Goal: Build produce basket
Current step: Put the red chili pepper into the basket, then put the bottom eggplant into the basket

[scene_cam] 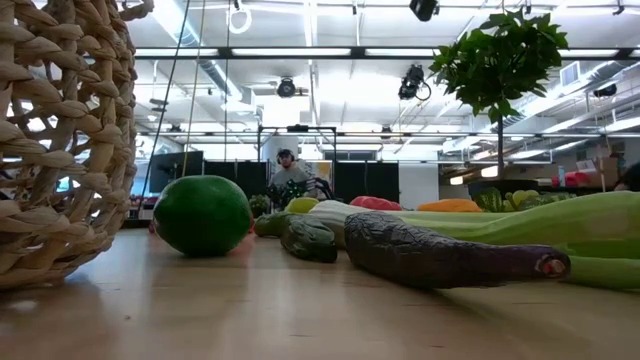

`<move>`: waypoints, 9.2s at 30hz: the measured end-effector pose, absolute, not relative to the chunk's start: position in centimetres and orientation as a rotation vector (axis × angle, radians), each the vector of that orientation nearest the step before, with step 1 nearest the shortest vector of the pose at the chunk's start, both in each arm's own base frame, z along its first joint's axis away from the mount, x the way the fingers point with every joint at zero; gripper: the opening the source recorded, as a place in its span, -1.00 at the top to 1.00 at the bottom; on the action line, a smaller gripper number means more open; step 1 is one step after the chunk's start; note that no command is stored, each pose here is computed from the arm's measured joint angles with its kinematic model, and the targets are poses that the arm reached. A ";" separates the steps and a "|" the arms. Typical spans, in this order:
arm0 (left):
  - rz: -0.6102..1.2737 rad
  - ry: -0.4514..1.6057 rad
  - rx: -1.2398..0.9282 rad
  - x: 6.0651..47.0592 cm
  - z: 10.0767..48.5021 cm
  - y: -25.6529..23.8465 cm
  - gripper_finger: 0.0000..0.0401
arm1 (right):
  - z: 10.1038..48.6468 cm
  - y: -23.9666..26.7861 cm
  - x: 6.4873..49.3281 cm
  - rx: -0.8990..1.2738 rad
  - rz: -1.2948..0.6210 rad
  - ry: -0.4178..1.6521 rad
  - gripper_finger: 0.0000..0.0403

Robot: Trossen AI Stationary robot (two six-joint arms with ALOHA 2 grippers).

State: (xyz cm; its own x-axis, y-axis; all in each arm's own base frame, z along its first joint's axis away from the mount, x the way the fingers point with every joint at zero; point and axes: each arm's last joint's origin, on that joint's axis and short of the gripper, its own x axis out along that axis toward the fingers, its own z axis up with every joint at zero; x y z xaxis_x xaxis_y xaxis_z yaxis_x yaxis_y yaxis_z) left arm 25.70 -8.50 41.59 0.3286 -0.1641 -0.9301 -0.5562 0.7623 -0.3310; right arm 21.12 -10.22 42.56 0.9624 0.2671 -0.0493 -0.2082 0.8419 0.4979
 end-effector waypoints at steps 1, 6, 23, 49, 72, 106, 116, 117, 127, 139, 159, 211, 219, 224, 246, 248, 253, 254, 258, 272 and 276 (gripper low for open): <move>0.282 1.193 -0.674 26.1 41.8 -7.8 -0.77 | 42.6 -10.3 21.0 0.510 0.238 0.114 -0.39; 0.226 1.120 -0.381 27.4 41.8 -4.3 -0.74 | 42.6 -10.5 20.9 0.535 0.207 0.108 -0.39; 0.355 1.333 -0.279 23.8 38.4 13.9 -0.54 | 42.1 -9.5 21.9 0.632 -0.143 0.080 -0.39; 0.845 1.401 -0.784 22.7 27.7 15.2 -0.40 | 40.1 -5.6 25.8 0.605 -0.259 0.158 -0.39; 1.525 0.950 -1.396 24.4 21.5 10.9 -0.40 | 39.7 -5.9 25.5 0.503 0.117 0.281 -0.39; 1.659 0.625 -1.442 22.5 13.7 10.2 -0.39 | 39.7 -6.9 24.5 0.533 0.072 0.298 -0.39; 1.678 0.637 -1.327 21.9 13.2 11.5 -0.22 | 39.7 -7.1 24.5 0.577 -0.013 0.285 -0.39; 1.672 0.642 -1.315 21.9 13.2 11.7 -0.19 | 39.7 -7.1 24.5 0.577 -0.018 0.284 -0.39; 1.594 0.718 -1.337 22.4 13.4 11.3 0.49 | 39.7 -7.2 24.5 0.570 -0.035 0.280 -0.39; 1.251 0.759 -1.169 26.6 23.5 10.3 0.46 | 39.7 -7.4 24.4 0.523 0.033 0.285 -0.39; 0.574 0.908 -0.782 25.6 43.6 -0.6 0.46 | 40.5 -8.4 22.9 0.496 0.204 0.267 -0.39; 0.268 1.171 -0.406 23.0 40.8 -8.3 -0.73 | 39.4 -7.4 22.3 0.669 -0.018 0.390 -0.39; 0.251 0.806 -0.452 27.4 42.4 -4.4 -0.73 | 36.9 -4.4 21.8 0.588 -0.153 0.674 -0.39; 0.252 0.642 -0.479 28.7 43.6 -2.7 -0.73 | 35.8 -2.5 21.3 0.562 -0.240 0.819 -0.38; 0.119 0.324 -0.557 30.2 46.4 -4.0 -0.73 | 27.8 5.5 28.9 0.723 -0.324 1.147 -0.37; 0.104 0.328 -0.555 30.1 46.4 -4.5 -0.73 | 26.8 6.2 30.2 0.744 -0.316 1.130 -0.37; 0.083 0.347 -0.550 29.9 46.3 -5.3 -0.73 | 23.9 7.7 32.6 0.821 -0.303 1.150 -0.37; 0.083 0.355 -0.550 29.9 46.2 -5.4 -0.73 | 23.3 7.9 33.0 0.839 -0.301 1.165 -0.37; 0.088 0.372 -0.549 29.8 46.1 -5.4 -0.73 | 21.4 9.1 34.0 0.922 -0.254 1.239 -0.37; 0.090 0.378 -0.549 29.8 46.0 -5.4 -0.73 | 19.6 15.5 34.0 1.167 -0.387 1.152 -0.33; 0.090 0.376 -0.550 29.8 46.0 -5.4 -0.73 | 18.5 17.1 34.5 1.183 -0.361 1.112 -0.33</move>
